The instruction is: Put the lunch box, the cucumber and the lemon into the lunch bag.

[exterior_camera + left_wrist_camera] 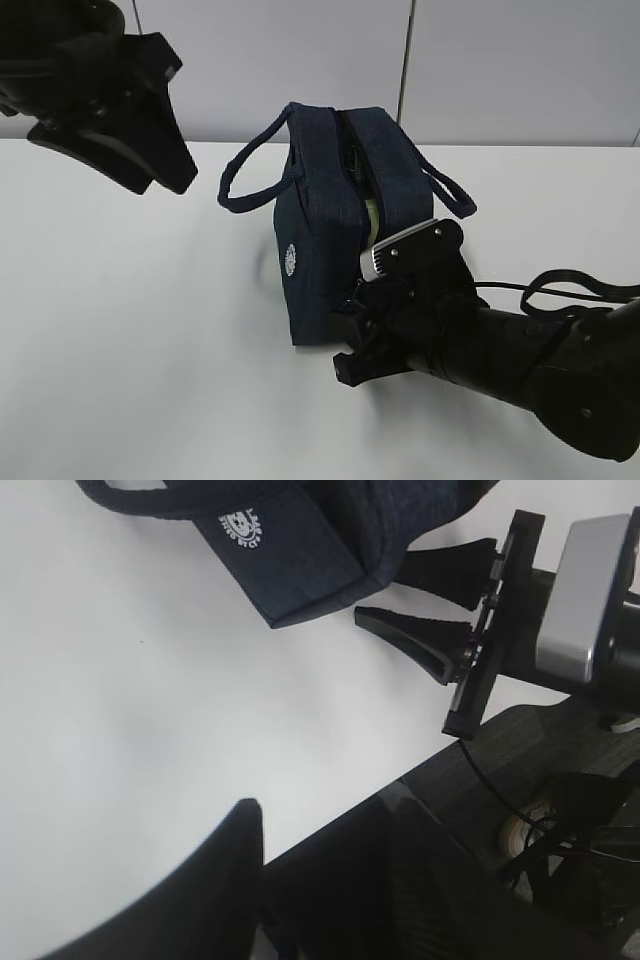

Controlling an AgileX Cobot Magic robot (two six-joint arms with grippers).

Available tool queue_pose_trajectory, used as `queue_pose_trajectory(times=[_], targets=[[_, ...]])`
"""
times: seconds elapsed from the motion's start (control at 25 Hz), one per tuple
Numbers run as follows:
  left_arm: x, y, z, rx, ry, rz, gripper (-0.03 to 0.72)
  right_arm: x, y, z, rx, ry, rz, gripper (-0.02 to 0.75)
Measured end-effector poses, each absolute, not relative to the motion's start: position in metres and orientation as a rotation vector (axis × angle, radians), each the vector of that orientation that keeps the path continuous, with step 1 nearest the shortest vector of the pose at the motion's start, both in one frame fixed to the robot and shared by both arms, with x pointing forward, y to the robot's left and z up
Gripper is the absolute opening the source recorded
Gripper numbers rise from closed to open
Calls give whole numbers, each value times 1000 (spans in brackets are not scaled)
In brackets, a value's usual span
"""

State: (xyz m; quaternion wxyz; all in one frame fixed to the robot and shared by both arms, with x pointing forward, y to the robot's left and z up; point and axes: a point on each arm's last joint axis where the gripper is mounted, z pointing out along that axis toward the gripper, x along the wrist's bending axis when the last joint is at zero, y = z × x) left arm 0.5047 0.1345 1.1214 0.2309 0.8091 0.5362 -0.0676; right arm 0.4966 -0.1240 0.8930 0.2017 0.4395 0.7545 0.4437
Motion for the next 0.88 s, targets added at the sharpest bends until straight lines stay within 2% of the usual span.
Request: queue_pose_trajectory(times=[0.88], targets=[[504, 133, 1122, 2210, 1471, -213, 281, 496, -124, 891, 1277, 2113, 1245, 330]])
